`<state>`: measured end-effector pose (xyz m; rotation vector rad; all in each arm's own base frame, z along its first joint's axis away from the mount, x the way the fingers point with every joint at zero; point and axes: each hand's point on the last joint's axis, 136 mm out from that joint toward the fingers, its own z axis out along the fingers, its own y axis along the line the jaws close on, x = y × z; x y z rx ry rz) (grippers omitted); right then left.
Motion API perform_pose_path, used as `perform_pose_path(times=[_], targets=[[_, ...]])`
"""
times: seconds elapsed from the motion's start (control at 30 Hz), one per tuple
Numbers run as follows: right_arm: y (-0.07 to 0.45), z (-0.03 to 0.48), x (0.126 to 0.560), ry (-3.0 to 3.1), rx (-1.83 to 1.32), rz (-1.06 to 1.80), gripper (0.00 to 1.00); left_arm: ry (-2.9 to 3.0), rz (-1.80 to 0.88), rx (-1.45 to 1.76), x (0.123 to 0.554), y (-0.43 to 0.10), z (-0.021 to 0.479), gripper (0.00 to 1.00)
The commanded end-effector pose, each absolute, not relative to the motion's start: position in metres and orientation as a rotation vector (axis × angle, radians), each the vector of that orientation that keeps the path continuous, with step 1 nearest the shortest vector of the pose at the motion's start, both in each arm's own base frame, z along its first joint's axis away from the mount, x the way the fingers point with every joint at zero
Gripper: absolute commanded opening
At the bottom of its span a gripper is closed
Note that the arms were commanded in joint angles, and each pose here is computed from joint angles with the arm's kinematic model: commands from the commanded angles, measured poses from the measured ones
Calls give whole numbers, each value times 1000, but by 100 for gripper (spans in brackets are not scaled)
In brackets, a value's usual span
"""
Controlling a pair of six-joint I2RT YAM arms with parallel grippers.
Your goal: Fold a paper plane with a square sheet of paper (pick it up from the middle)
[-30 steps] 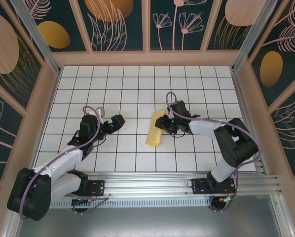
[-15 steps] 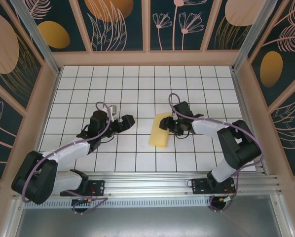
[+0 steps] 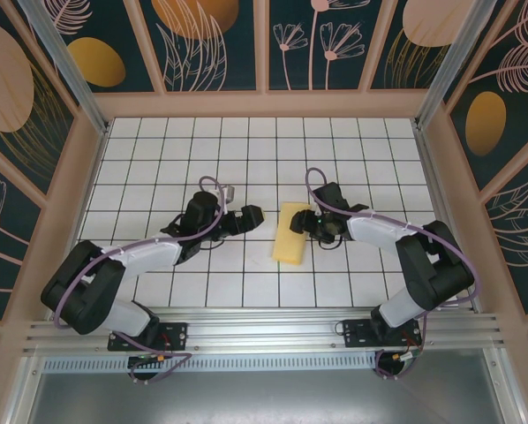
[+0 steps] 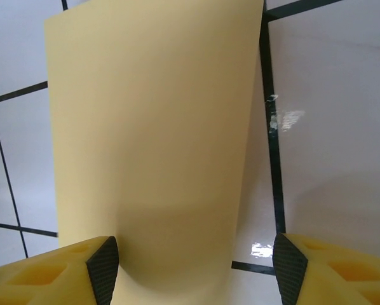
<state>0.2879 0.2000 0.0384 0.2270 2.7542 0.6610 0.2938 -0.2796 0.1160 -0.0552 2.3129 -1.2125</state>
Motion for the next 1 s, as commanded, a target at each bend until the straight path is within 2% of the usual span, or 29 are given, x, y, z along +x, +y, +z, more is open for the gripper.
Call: perform_pose_path(times=[0.0, 0.17, 0.53, 0.97], targets=[[186, 31, 283, 2772, 254, 579, 68, 2267, -1242, -30, 301, -292, 129, 97], [181, 23, 281, 2787, 273, 537, 66, 2264, -1246, -38, 302, -296, 127, 97], [201, 27, 282, 2767, 253, 709, 50, 2275, -1215, -61, 305, -294, 121, 98], [197, 19, 293, 2751, 389, 661, 59, 2280, -1227, -51, 305, -296, 120, 97]])
